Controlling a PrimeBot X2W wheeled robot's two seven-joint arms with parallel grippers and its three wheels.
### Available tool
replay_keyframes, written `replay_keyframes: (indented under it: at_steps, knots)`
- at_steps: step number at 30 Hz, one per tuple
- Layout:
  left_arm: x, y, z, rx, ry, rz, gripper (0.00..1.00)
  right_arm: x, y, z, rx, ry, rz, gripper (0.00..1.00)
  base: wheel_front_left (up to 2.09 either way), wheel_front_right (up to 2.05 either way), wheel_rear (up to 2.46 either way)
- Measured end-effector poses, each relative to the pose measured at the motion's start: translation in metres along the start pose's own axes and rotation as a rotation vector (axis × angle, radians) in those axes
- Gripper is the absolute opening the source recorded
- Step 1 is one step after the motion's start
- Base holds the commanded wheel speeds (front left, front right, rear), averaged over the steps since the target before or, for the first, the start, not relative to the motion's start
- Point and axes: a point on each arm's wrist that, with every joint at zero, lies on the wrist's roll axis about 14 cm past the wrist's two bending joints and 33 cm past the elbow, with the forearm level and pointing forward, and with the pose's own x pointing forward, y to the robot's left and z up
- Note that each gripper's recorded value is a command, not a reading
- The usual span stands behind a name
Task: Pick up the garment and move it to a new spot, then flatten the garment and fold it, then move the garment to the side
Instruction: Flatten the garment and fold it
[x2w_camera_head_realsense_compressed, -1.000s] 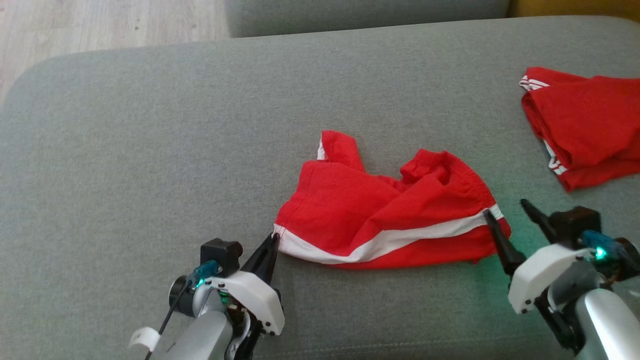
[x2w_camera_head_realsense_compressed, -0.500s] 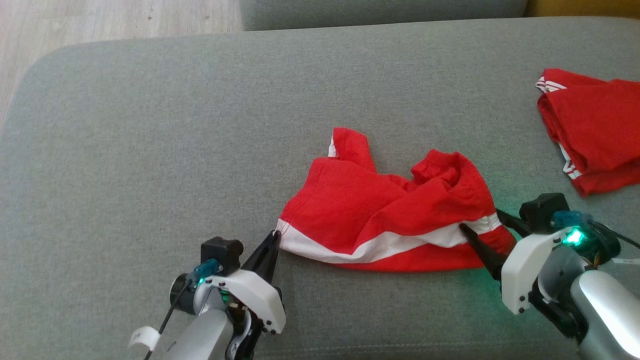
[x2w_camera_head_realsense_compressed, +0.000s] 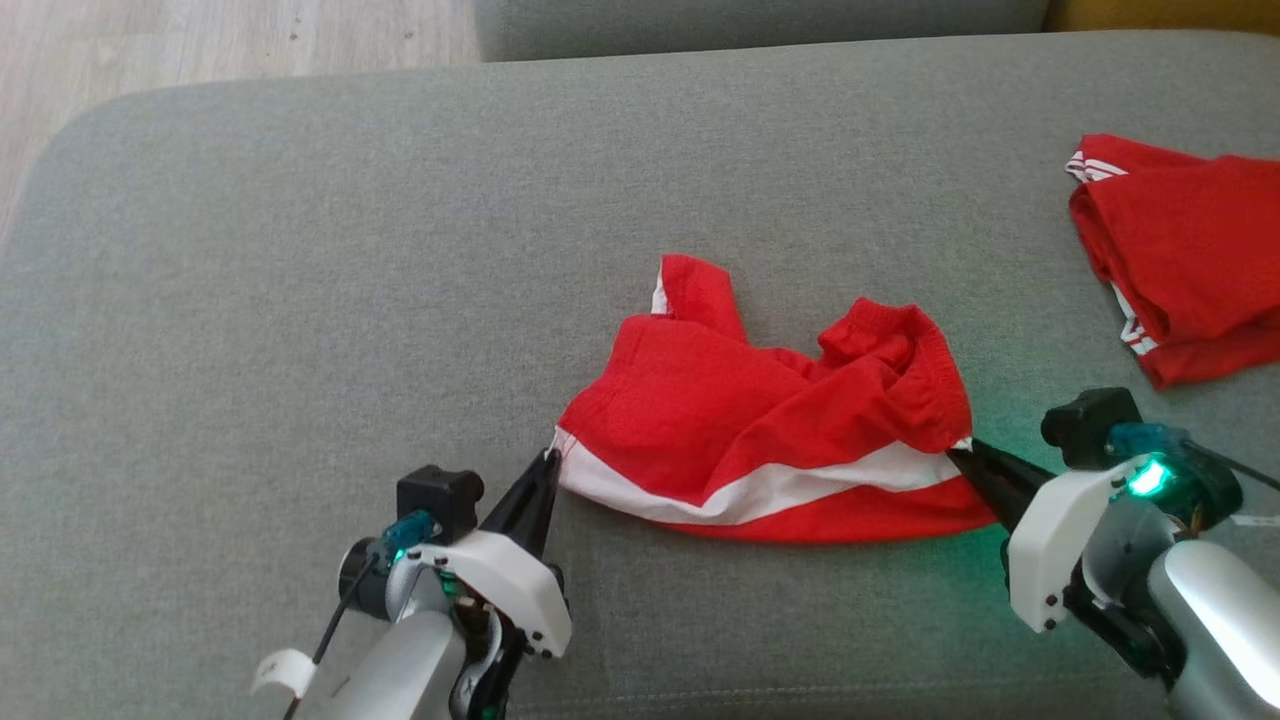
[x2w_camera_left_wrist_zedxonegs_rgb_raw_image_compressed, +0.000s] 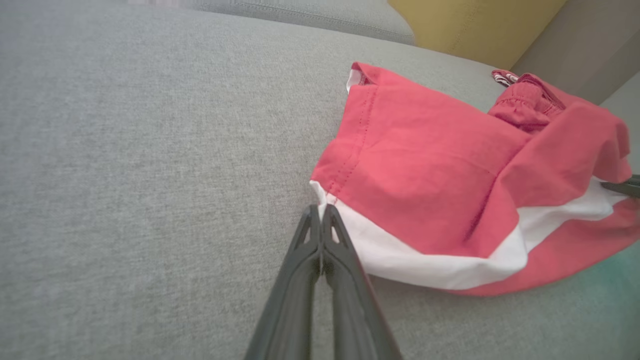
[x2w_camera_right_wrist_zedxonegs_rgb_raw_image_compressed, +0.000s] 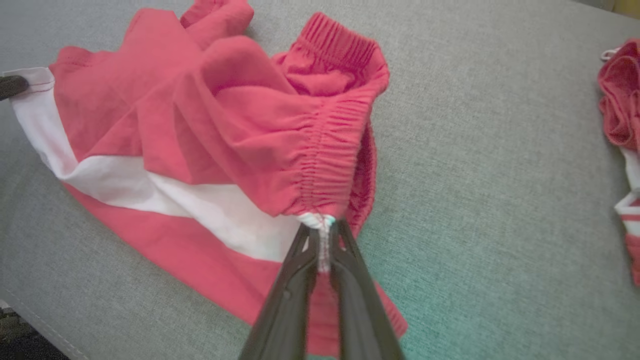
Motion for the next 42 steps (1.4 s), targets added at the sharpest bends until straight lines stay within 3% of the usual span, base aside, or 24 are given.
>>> replay_keyframes:
  at_steps: [6,15,29,37,42]
  knots:
    - [0.004,0.004,0.028,0.003,-0.087,0.021,0.00,-0.005,-0.002,0.020,0.008,-0.091,-0.006,0.00,0.00,0.00,0.00]
    - [-0.012,0.010,0.114,0.025,-0.363,0.053,0.00,-0.034,-0.010,0.087,-0.010,-0.354,-0.041,0.00,0.00,0.00,0.00]
    - [-0.091,-0.023,0.260,0.229,-0.836,-0.025,0.00,-0.147,0.015,0.214,-0.133,-0.877,-0.074,0.00,0.00,0.00,0.00]
    - [-0.133,-0.057,0.330,0.394,-1.018,-0.095,0.00,-0.199,0.023,0.243,-0.215,-1.022,-0.128,0.00,0.00,0.00,0.00]
    - [-0.116,-0.054,0.337,0.400,-0.967,-0.106,0.00,-0.187,0.017,0.242,-0.181,-0.994,-0.135,0.00,0.00,0.00,0.00]
